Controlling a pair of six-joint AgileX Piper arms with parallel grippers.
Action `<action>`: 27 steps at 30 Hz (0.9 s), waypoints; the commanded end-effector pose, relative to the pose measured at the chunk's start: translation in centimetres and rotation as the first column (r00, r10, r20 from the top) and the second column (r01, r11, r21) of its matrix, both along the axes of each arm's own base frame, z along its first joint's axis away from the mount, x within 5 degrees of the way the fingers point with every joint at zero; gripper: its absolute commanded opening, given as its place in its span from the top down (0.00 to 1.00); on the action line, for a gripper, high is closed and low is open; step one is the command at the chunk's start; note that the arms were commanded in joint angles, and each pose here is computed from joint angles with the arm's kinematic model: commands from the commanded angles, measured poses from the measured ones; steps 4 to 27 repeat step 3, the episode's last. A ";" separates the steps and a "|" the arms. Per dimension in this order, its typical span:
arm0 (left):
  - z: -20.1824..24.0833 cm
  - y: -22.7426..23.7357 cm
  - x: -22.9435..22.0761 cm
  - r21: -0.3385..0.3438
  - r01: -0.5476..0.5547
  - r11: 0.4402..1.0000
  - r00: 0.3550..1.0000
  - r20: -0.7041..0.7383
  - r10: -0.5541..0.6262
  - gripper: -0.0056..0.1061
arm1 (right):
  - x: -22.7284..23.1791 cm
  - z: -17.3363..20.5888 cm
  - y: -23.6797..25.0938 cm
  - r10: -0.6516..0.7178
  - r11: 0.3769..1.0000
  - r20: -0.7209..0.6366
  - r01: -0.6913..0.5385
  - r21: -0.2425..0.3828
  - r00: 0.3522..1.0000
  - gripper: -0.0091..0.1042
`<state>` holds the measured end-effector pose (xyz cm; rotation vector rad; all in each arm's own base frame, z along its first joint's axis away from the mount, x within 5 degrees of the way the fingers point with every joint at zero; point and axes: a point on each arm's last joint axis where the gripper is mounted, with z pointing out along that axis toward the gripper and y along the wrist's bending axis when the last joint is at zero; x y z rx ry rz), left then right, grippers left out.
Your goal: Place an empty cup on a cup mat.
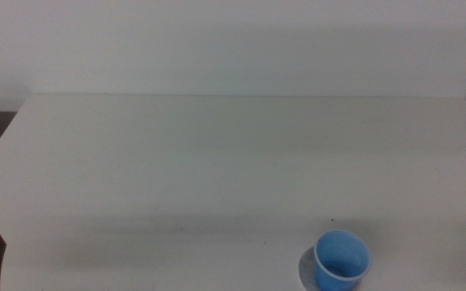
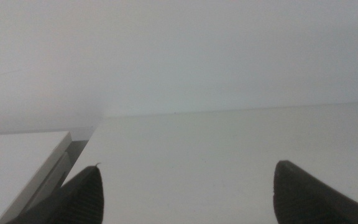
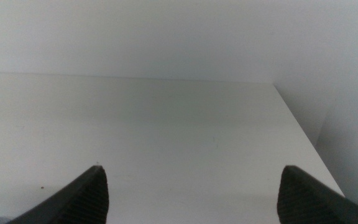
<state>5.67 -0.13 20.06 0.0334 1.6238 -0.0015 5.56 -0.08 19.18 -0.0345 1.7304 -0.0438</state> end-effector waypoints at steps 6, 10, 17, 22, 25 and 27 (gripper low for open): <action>0.1 0.0 0.0 0.000 -0.002 1.000 1.000 0.017 0.002 0.11 | 0.0 0.0 0.0 0.002 1.000 0.008 -0.002 -0.010 1.000 0.10; 0.1 0.0 0.0 0.000 -0.002 1.000 1.000 0.017 0.002 0.11 | 0.0 0.0 0.0 0.002 1.000 0.008 -0.002 -0.010 1.000 0.10; 0.1 0.0 0.0 0.000 -0.002 1.000 1.000 0.017 0.002 0.11 | 0.0 0.0 0.0 0.002 1.000 0.008 -0.002 -0.010 1.000 0.10; 0.1 0.0 0.0 0.000 -0.002 1.000 1.000 0.017 0.002 0.11 | 0.0 0.0 0.0 0.002 1.000 0.008 -0.002 -0.010 1.000 0.10; 0.1 0.0 0.0 0.000 -0.002 1.000 1.000 0.017 0.002 0.11 | 0.0 0.0 0.0 0.002 1.000 0.008 -0.002 -0.010 1.000 0.10; 0.1 0.0 0.0 0.000 -0.002 1.000 1.000 0.017 0.002 0.11 | 0.0 0.0 0.0 0.002 1.000 0.008 -0.002 -0.010 1.000 0.10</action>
